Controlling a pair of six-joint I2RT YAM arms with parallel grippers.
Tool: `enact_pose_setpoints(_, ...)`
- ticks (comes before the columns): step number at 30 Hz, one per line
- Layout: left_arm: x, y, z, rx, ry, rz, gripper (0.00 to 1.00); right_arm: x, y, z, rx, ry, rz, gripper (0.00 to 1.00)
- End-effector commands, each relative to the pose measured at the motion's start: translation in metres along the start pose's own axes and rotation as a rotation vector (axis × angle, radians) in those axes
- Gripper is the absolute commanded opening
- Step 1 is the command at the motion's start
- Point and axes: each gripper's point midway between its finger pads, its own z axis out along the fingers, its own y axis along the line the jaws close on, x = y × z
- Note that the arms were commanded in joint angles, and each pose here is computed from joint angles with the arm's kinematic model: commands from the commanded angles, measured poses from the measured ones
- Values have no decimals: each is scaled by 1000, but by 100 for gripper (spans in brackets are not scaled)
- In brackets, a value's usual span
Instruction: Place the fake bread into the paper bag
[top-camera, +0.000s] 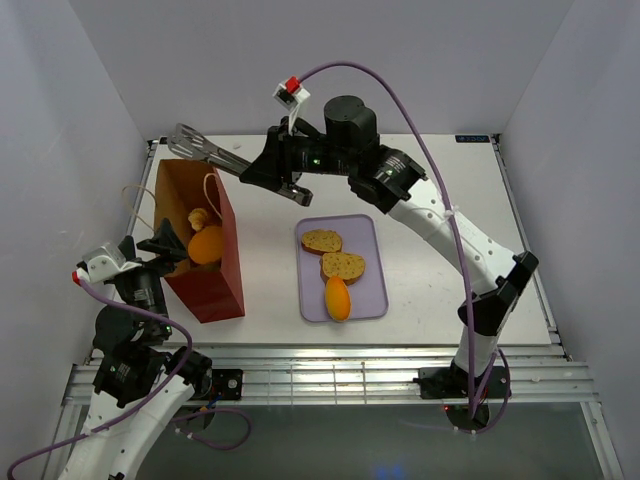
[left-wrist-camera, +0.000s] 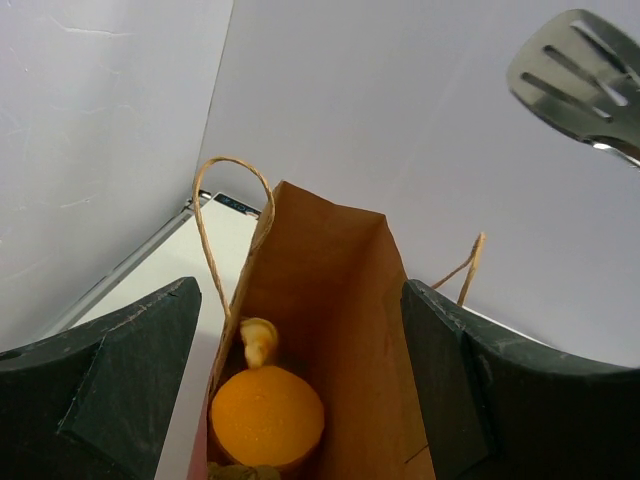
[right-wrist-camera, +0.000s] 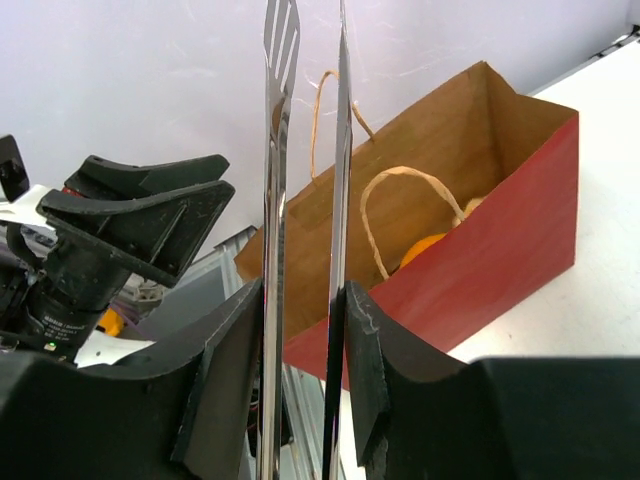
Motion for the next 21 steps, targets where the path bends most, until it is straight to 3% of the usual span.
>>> enact_pose_setpoints(1,4,-3,0,15,7,13,92,-47,28,-49,28,-130,-91,42)
enact_pose_setpoints(21,6,-6,1,26,15,16,91,79,-44,-153,399,-37,3,43)
